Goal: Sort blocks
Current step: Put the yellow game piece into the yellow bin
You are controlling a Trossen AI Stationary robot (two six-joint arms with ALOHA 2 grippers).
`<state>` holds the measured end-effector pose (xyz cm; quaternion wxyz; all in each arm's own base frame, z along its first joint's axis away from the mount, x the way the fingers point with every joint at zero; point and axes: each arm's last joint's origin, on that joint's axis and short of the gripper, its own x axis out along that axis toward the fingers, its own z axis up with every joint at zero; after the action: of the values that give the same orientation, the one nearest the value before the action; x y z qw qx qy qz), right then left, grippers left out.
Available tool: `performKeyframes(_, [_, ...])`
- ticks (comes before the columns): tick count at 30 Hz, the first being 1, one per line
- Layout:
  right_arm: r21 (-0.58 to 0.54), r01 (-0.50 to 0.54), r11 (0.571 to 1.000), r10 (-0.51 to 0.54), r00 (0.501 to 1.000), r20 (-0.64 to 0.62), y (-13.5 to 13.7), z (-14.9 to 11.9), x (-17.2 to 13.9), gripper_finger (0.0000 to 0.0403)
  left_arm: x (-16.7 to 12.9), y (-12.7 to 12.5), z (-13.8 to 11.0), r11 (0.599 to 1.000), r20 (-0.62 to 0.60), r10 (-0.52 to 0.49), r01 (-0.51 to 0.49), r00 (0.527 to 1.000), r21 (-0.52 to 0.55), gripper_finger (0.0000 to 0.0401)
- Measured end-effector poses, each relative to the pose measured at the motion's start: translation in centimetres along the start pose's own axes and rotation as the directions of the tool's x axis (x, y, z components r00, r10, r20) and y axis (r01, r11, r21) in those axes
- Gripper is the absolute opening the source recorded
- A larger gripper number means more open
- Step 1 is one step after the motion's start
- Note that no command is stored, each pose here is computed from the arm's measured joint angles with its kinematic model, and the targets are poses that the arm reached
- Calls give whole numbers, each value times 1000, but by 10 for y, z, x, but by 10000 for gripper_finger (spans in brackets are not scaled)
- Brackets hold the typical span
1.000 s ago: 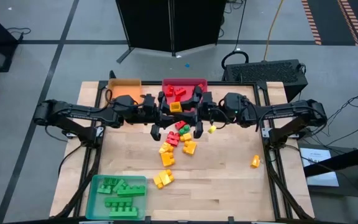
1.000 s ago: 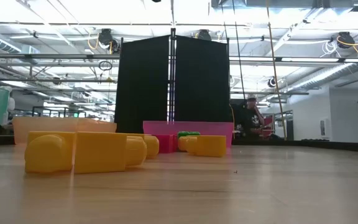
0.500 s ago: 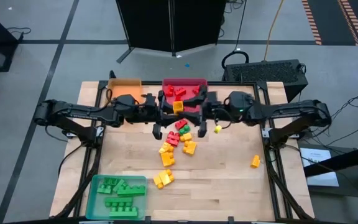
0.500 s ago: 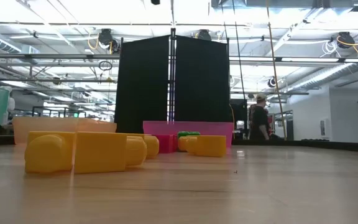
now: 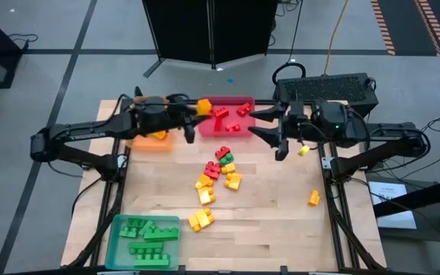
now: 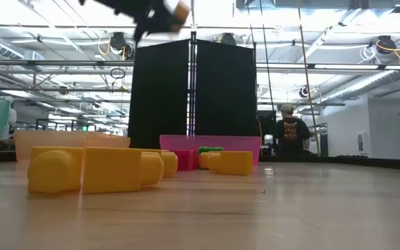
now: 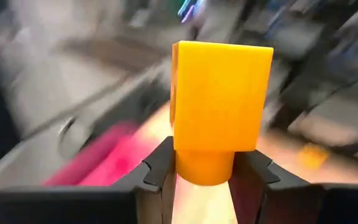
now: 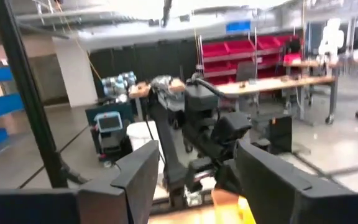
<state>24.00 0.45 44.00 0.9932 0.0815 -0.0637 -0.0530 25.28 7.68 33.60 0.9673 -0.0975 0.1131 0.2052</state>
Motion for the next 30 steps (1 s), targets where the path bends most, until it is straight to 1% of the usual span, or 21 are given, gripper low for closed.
performKeyframes(1, [10,2,1000,-2,1000,-14,0,0,-2,203,-4,8,-6,998,-77,61,-61,995,-7,112])
performKeyframes(2, [17,3,1000,-2,1000,-28,0,-1,-3,202,-7,16,-13,991,-160,132,-134,978,-6,116])
performKeyframes(3, [21,4,1000,-3,999,-43,0,-3,-3,202,-11,23,-20,978,-234,203,-209,951,-2,118])
performKeyframes(4, [26,4,1000,-2,999,-51,1,-3,-4,202,-15,30,-27,959,-303,276,-285,912,15,119])
performKeyframes(6, [32,-1,999,3,998,-61,2,-3,-7,202,-26,43,-41,905,-415,408,-422,814,62,121])
performKeyframes(8, [31,-2,1000,5,997,-75,3,-4,-7,202,-37,56,-53,837,-467,502,-545,728,51,122])
performKeyframes(10, [33,0,999,4,995,-100,3,-7,-7,202,-48,70,-66,768,-519,548,-641,656,2,120])
performKeyframes(11, [33,-1,999,5,994,-109,3,-8,-7,201,-51,76,-74,743,-541,553,-669,634,-24,118])
performKeyframes(12, [32,0,999,4,993,-115,3,-9,-7,201,-53,81,-81,731,-560,544,-681,625,-50,116])
performKeyframes(15, [32,0,999,4,993,-115,3,-9,-7,201,-54,92,-106,716,-640,476,-688,603,-116,118])
performKeyframes(18, [31,1,1000,3,993,-120,3,-9,-7,201,-49,97,-119,734,-669,416,-662,616,-154,146])
performKeyframes(20, [31,0,1000,3,992,-123,3,-10,-7,201,-47,98,-122,747,-683,408,-652,605,-132,176])
performKeyframes(23, [30,0,1000,4,992,-130,3,-10,-7,201,-46,98,-119,768,-672,415,-632,614,-103,224])
performKeyframes(26, [39,3,999,3,988,-152,3,-12,-8,201,-45,98,-115,795,-662,420,-603,621,-62,264])
performKeyframes(27, [46,-5,999,12,987,-159,3,-13,-8,201,-45,97,-115,812,-666,397,-580,632,-65,273])
performKeyframes(28, [53,-18,998,26,986,-166,3,-13,-8,201,-44,96,-114,839,-674,342,-536,655,-95,280])
performKeyframes(30, [63,-32,997,43,982,-184,4,-15,-8,201,-40,89,-113,894,-674,176,-404,718,-197,286])
